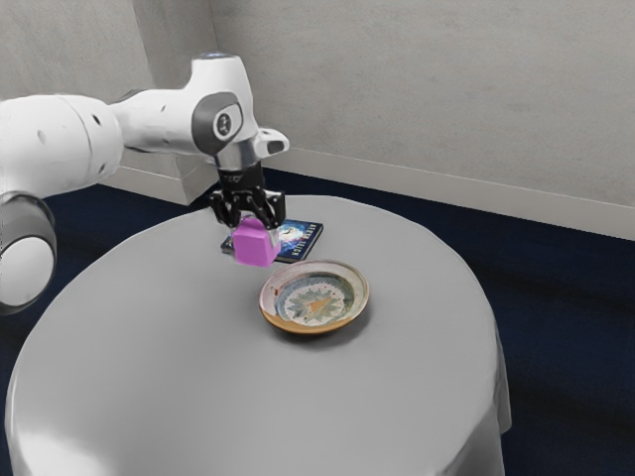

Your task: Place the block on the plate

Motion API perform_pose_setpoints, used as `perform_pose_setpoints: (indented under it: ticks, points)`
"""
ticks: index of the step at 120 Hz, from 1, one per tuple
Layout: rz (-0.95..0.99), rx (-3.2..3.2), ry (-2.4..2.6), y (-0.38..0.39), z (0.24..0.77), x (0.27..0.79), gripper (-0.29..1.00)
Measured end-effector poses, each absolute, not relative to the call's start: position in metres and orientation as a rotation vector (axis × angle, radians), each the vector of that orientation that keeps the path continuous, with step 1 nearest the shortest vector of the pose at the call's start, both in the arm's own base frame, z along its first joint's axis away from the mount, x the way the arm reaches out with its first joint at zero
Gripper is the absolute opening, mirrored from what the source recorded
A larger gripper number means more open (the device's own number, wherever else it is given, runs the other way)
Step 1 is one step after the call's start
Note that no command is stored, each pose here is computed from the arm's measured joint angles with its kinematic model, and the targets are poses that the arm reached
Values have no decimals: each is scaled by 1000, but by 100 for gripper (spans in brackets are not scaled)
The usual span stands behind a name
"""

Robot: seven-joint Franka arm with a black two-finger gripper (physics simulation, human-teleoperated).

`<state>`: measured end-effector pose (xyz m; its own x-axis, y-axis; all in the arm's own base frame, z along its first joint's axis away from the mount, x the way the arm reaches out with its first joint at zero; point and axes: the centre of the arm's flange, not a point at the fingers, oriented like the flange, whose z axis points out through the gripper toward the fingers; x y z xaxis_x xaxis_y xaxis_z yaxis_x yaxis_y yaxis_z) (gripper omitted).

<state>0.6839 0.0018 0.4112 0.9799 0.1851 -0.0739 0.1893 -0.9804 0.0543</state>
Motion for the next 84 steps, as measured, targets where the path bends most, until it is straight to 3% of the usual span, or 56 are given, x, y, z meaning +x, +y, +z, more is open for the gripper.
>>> perform_pose_setpoints:
  ticks: [36, 73, 84]
  points:
    - [-195, 3092, 135, -75, 358, 690, 36]
    - [-88, 3124, 92, -100, 311, 721, 34]
    - [-66, 3124, 92, -101, 307, 724, 41]
